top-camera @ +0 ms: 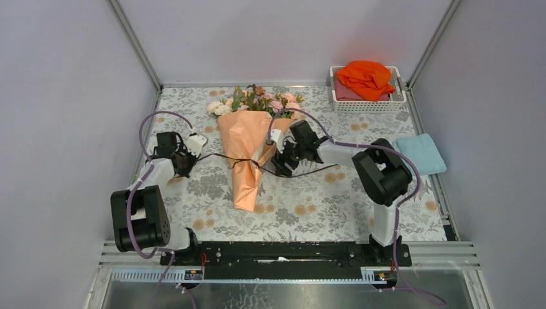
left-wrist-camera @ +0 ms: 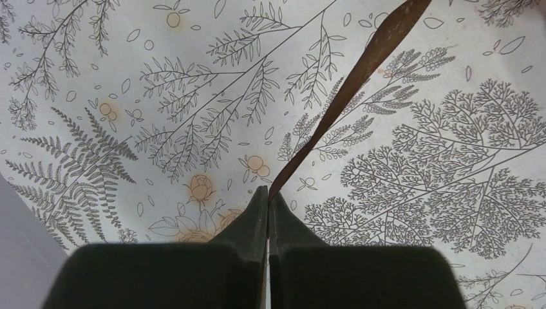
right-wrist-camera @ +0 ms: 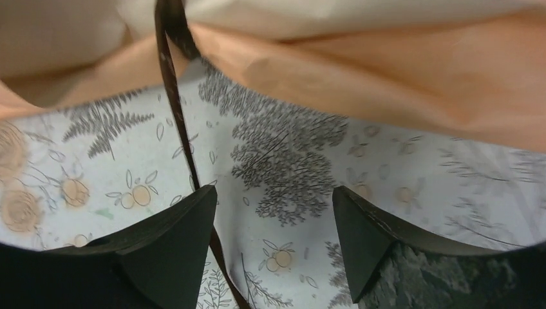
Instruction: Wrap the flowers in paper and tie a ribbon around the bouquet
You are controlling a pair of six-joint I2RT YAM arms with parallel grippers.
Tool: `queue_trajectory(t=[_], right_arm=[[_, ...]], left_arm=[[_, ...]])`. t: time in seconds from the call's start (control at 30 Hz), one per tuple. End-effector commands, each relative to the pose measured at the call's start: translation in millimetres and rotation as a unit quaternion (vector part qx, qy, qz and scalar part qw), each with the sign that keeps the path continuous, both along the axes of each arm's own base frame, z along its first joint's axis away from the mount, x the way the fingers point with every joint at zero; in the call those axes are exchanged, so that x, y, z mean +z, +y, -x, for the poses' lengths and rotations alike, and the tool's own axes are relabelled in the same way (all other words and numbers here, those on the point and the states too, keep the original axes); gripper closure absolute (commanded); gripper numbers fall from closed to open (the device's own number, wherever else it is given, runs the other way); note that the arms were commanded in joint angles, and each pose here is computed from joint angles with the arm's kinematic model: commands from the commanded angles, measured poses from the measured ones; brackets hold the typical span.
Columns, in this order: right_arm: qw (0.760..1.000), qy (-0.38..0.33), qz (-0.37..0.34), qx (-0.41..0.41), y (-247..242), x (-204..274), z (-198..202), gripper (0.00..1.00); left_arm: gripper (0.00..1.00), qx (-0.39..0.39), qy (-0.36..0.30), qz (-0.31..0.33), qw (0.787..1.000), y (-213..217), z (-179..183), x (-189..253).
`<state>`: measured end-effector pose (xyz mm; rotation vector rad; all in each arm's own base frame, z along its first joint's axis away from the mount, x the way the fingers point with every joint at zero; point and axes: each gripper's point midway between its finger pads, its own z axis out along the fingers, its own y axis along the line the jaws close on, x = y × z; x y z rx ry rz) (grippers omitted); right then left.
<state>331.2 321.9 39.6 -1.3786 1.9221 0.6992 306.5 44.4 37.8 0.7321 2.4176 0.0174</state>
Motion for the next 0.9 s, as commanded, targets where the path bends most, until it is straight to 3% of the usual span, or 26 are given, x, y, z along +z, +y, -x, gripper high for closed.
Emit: queue_trajectory(t=[0.0, 0.27, 0.37, 0.5, 0.6, 0.73, 0.87], right_arm=[[0.996, 0.010, 0.058, 0.071, 7, -19, 18, 0.26], [0.995, 0.043, 0.031, 0.084, 14, -26, 39, 0.28], [0.997, 0.013, 0.020, 0.074, 14, -11, 33, 0.28], [0.996, -0.062, 0.055, -0.019, -1, 33, -11, 0.27], [0.995, -0.087, 0.037, -0.017, 1, 62, -14, 0.27], [0.998, -0.026, -0.033, 0.052, 19, 54, 31, 0.25], [0.998, 0.010, -0.047, 0.034, 29, 29, 40, 0.24]], left_arm=[[1.00, -0.008, -0.013, 0.009, 1.000, -3, -5, 15], [1.00, -0.003, -0.019, 0.024, 1.000, -7, -8, 23], [1.00, -0.006, -0.014, 0.027, 1.000, -9, -7, 22], [1.00, -0.006, -0.014, 0.020, 1.000, -6, -5, 22], [1.00, -0.007, -0.017, 0.017, 1.000, -6, -5, 24], [1.00, -0.005, -0.016, 0.022, 1.000, -7, -4, 23], [1.00, -0.004, -0.016, 0.026, 1.000, -9, -4, 23]])
